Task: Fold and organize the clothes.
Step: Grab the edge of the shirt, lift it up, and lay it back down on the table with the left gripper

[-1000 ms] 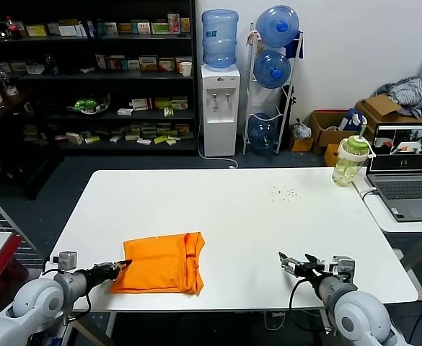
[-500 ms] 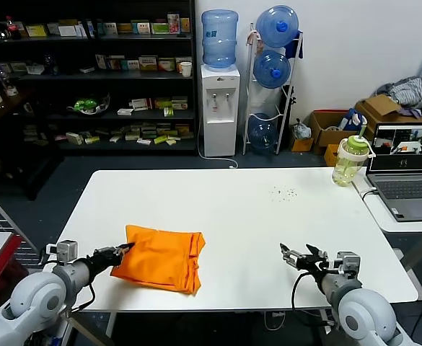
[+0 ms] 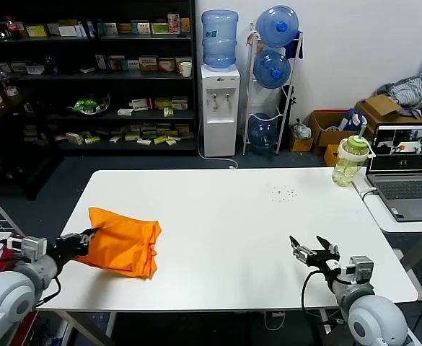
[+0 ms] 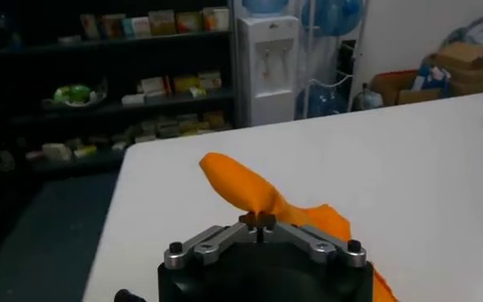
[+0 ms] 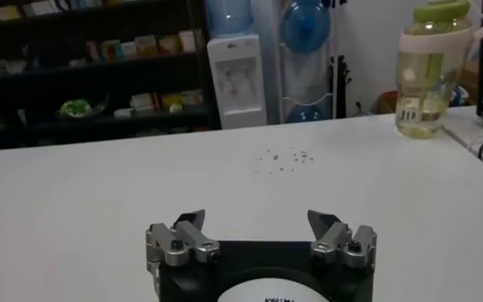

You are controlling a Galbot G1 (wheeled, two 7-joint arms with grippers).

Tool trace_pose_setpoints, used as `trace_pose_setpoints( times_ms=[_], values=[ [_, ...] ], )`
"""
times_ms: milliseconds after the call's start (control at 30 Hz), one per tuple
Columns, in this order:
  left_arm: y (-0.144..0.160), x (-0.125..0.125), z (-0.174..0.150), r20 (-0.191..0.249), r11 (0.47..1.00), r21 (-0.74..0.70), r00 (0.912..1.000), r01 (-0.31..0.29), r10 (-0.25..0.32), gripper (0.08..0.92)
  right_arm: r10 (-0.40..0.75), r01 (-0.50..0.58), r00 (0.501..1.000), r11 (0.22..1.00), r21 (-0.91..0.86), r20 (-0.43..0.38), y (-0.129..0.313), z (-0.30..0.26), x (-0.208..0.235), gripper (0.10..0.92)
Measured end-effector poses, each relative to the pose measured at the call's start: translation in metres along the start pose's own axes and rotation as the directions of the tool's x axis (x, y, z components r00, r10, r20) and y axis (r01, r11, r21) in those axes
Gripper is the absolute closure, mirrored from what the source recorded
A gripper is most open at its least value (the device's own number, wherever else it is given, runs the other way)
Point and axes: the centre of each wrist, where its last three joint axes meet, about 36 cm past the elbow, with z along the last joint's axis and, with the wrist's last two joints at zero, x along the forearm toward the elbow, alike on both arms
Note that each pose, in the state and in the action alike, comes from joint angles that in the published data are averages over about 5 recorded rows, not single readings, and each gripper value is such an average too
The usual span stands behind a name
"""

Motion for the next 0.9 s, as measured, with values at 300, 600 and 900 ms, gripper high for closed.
trace_pose_setpoints(
  times_ms=[300, 600, 900],
  values=[
    [0.058, 0.0, 0.004, -0.047, 0.989, -0.111, 0.9939, 0.093, -0.099, 0.902, 0.005, -0.005, 1.0, 1.0, 0.017, 0.024, -0.003, 0.005, 0.0, 0.2],
    [0.106, -0.002, -0.008, -0.079, 0.964, -0.216, 0.9819, 0.152, -0.172, 0.902, 0.01, -0.01, 1.0, 1.0, 0.023, 0.03, -0.004, 0.008, 0.0, 0.2],
    [0.111, -0.002, -0.009, -0.107, 0.96, -0.227, 0.976, 0.162, -0.189, 0.902, 0.011, -0.012, 1.0, 1.0, 0.025, 0.028, 0.0, 0.011, -0.001, 0.2]
  ],
)
